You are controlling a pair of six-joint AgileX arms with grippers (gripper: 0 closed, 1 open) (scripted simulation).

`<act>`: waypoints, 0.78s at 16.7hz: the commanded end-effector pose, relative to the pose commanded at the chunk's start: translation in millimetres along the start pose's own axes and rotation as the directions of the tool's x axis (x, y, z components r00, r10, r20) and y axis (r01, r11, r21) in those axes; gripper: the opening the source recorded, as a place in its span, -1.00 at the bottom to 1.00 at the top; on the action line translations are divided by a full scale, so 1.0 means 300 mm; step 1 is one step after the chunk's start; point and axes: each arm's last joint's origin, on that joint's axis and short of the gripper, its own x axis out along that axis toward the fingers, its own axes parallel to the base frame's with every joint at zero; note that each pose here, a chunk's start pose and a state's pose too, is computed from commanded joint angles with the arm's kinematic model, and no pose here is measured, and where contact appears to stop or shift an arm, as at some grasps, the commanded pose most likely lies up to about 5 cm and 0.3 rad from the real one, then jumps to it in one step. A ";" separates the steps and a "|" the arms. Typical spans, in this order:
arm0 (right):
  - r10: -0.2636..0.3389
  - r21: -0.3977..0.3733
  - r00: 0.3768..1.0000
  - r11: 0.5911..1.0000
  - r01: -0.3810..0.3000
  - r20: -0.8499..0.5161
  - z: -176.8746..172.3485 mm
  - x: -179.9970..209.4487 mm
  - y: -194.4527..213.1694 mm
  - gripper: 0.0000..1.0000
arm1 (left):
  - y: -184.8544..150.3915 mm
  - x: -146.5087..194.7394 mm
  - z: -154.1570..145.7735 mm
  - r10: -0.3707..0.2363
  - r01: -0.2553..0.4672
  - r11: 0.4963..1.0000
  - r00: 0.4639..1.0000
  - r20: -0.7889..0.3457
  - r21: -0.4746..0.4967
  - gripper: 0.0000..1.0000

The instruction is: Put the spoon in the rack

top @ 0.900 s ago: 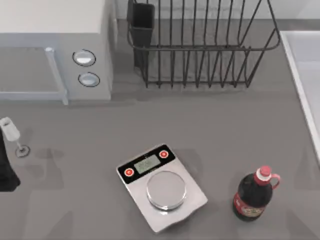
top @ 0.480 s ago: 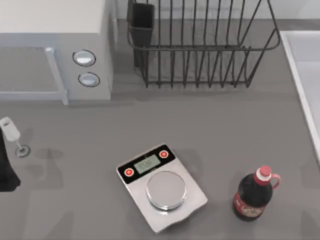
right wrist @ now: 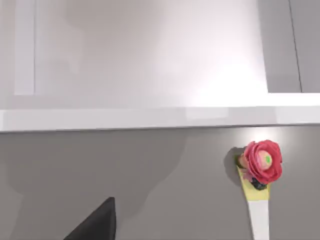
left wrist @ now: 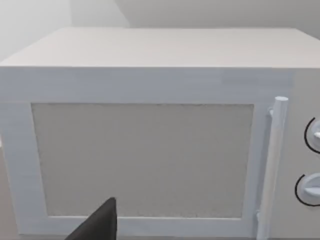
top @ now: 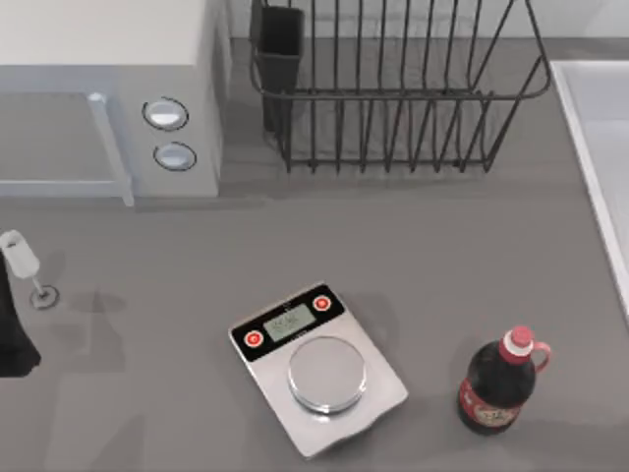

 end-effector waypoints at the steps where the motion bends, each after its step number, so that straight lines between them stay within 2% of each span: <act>1: 0.017 -0.002 0.995 1.000 -0.017 -0.099 0.016 0.019 -0.028 1.00 | 0.000 0.000 0.000 0.000 0.000 1.000 1.000 0.000 0.000 1.00; 4: 0.080 0.013 0.941 0.997 -0.080 -0.330 0.055 0.070 -0.114 1.00 | 0.000 0.000 0.000 0.000 0.000 1.000 1.000 0.000 0.000 1.00; 7: 0.148 0.045 0.867 0.989 -0.144 -0.475 0.078 0.120 -0.192 1.00 | 0.000 0.000 0.000 0.000 0.000 1.000 1.000 0.000 0.000 1.00; 10: 0.190 0.070 0.820 0.981 -0.181 -0.540 0.089 0.149 -0.242 1.00 | 0.000 0.000 0.000 0.000 0.000 1.000 1.000 0.000 0.000 1.00; 13: 0.196 0.074 0.813 0.980 -0.186 -0.548 0.091 0.153 -0.250 1.00 | 0.000 0.000 0.000 0.000 0.000 1.000 1.000 0.000 0.000 1.00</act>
